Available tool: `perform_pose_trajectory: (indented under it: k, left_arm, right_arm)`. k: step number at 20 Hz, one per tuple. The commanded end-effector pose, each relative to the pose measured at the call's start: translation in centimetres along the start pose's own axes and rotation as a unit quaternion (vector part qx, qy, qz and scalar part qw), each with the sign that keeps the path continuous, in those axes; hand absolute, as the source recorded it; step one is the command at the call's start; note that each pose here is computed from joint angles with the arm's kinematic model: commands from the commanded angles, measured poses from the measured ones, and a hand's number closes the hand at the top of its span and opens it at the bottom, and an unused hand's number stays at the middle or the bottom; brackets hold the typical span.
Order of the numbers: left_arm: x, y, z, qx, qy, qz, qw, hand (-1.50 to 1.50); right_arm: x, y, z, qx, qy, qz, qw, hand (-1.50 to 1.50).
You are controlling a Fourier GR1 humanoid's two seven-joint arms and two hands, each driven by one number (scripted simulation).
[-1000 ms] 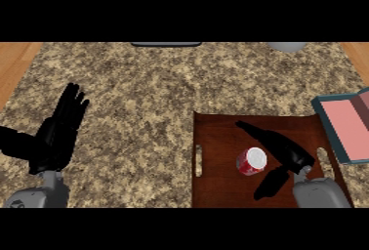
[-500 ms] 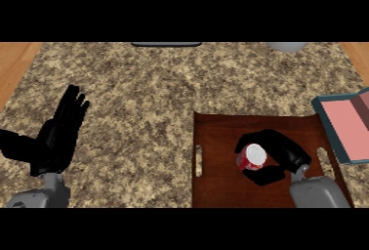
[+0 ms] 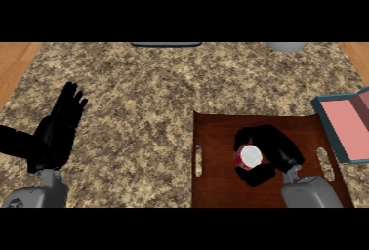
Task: Pick the can from the tray and place it in the cardboard box
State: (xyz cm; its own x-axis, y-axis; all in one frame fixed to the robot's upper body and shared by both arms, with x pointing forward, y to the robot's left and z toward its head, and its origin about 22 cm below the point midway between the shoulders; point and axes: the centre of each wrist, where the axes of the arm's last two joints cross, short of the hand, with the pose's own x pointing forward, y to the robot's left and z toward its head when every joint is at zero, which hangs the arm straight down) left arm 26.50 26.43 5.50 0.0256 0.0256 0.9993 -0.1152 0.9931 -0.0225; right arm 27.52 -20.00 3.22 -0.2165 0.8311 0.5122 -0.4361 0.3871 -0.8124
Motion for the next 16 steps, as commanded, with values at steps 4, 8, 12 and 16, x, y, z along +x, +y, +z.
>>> perform_pose_trajectory:
  k: [4,8,12,16]
  left_arm:
    - [0.4,0.1,0.2,-0.008,-0.004,-0.001,1.0000,0.00]
    - [0.0,-0.4,0.7,-0.004,-0.007,-0.005,1.0000,0.00]
    - [-0.1,-1.9,0.1,-0.008,-0.003,-0.002,1.0000,0.00]
    - [-1.3,1.5,1.0,0.006,0.006,0.007,0.9999,0.00]
  right_arm:
    - [7.8,2.8,-3.3,-0.117,0.097,0.106,0.983,1.50]
    - [11.0,3.4,-3.3,-0.158,0.079,0.143,0.974,1.50]
    - [14.6,1.4,-0.3,-0.170,0.054,0.178,0.968,1.50]
    - [17.2,-0.1,1.1,-0.210,0.043,0.145,0.966,1.50]
